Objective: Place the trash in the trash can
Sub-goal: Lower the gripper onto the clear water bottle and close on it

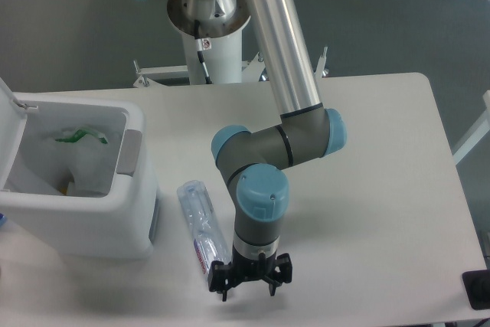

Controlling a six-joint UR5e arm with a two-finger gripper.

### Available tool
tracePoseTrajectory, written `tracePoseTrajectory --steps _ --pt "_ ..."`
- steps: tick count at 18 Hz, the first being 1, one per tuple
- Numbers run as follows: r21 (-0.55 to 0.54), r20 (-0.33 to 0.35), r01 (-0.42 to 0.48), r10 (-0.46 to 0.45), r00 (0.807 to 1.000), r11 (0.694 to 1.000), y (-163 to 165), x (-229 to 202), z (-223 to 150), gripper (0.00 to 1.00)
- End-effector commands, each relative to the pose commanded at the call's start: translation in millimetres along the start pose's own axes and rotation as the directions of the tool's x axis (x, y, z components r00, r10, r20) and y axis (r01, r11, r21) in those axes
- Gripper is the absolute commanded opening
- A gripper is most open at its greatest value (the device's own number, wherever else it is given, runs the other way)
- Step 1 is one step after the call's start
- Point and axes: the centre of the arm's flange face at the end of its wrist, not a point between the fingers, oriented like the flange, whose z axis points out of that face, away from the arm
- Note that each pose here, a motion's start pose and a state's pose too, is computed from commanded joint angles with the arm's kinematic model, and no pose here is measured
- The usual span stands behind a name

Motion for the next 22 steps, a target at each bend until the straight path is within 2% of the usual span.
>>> tracePoseTrajectory --steps 3,9,11,13,18,20,22 --pt "-0.024 0.045 -0.018 0.019 0.999 1.000 4 13 13 1.00" --pt "-0.034 0.044 0.031 -0.030 0.999 0.999 7 20 20 1.00" --pt "-0.038 0.043 0.035 -0.033 0.999 0.999 8 20 22 0.95" --pt "-0.050 0.041 0.035 -0.033 0.999 0.998 14 21 27 0.85" --pt "-0.054 0.039 0.029 -0.026 0.999 0.998 16 27 28 0.77" --pt "-0.060 0.038 0.028 -0.026 0.999 0.998 18 28 30 0.68" --pt "-0.065 0.037 0.027 -0.025 0.999 0.998 21 28 31 0.67"
